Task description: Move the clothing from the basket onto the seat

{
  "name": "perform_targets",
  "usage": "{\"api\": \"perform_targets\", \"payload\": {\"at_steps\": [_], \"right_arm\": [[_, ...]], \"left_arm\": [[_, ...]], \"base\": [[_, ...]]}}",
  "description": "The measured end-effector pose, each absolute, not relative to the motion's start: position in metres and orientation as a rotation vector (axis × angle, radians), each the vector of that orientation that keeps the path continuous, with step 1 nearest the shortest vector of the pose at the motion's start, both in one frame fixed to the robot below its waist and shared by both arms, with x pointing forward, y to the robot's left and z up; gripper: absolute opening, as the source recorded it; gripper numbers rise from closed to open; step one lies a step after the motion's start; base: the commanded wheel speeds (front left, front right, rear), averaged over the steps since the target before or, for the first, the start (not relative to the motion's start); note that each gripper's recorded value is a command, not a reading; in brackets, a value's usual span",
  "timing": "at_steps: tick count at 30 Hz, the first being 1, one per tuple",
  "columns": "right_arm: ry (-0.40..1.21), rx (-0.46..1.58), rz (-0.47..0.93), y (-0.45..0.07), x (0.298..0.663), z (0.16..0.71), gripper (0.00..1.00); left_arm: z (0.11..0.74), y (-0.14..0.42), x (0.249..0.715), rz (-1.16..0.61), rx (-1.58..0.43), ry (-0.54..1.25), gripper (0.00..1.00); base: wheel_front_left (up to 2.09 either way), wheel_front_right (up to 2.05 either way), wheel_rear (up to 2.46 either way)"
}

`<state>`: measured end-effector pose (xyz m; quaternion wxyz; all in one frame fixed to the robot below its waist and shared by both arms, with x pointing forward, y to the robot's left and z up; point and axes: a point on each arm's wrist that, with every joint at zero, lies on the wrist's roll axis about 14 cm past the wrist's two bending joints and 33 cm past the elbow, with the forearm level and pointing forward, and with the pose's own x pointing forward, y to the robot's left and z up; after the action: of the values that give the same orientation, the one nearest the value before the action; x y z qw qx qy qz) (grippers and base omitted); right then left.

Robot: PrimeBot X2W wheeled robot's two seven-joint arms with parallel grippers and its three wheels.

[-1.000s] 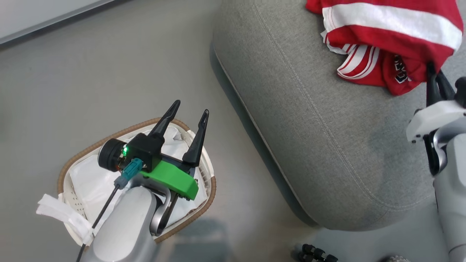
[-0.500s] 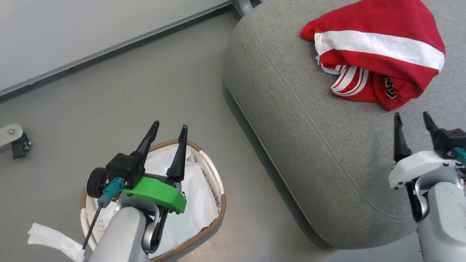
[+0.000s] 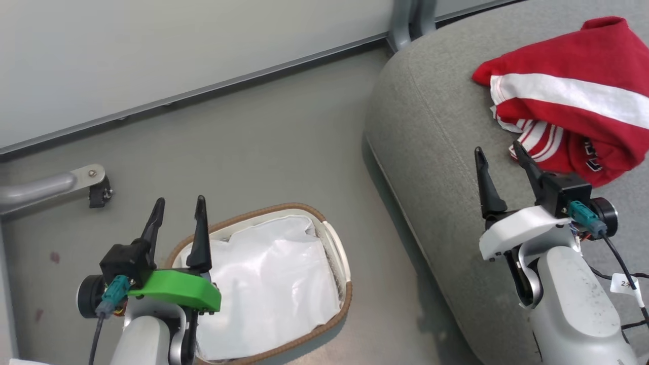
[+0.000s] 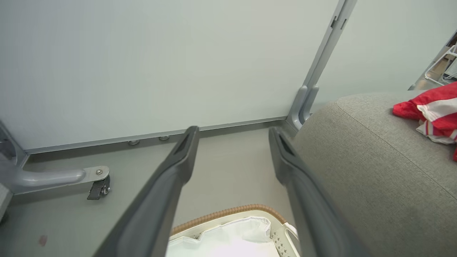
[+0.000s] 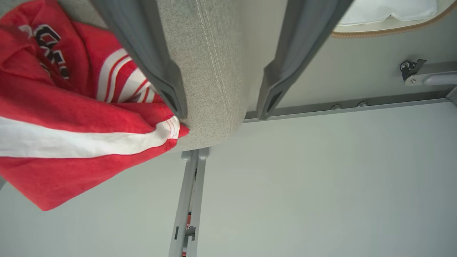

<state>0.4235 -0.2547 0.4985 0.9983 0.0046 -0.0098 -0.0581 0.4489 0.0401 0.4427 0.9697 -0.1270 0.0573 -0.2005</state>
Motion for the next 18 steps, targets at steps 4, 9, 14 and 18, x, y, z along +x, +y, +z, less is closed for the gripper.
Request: {"api": "perform_targets", "payload": {"at_steps": [4,9,14,18], "right_arm": [[-0.03,0.045,-0.056,-0.229,0.431,0.499,1.0],[-0.039,0.096,0.008,-0.203,0.437,0.501,1.0],[-0.027,0.098,0.035,-0.192,0.431,0.497,1.0],[-0.011,0.103,0.046,-0.186,0.423,0.491,1.0]], "left_arm": [[0.442,0.079,0.445,-0.292,-0.236,0.111,1.0],[0.438,0.121,0.432,-0.174,-0.217,0.12,1.0],[0.434,0.144,0.415,-0.109,-0.213,0.136,1.0],[0.432,0.155,0.4,-0.076,-0.216,0.147,1.0]], "base": [[0.0,0.0,0.0],[0.0,0.0,0.0],[0.0,0.0,0.0],[0.0,0.0,0.0]]}}
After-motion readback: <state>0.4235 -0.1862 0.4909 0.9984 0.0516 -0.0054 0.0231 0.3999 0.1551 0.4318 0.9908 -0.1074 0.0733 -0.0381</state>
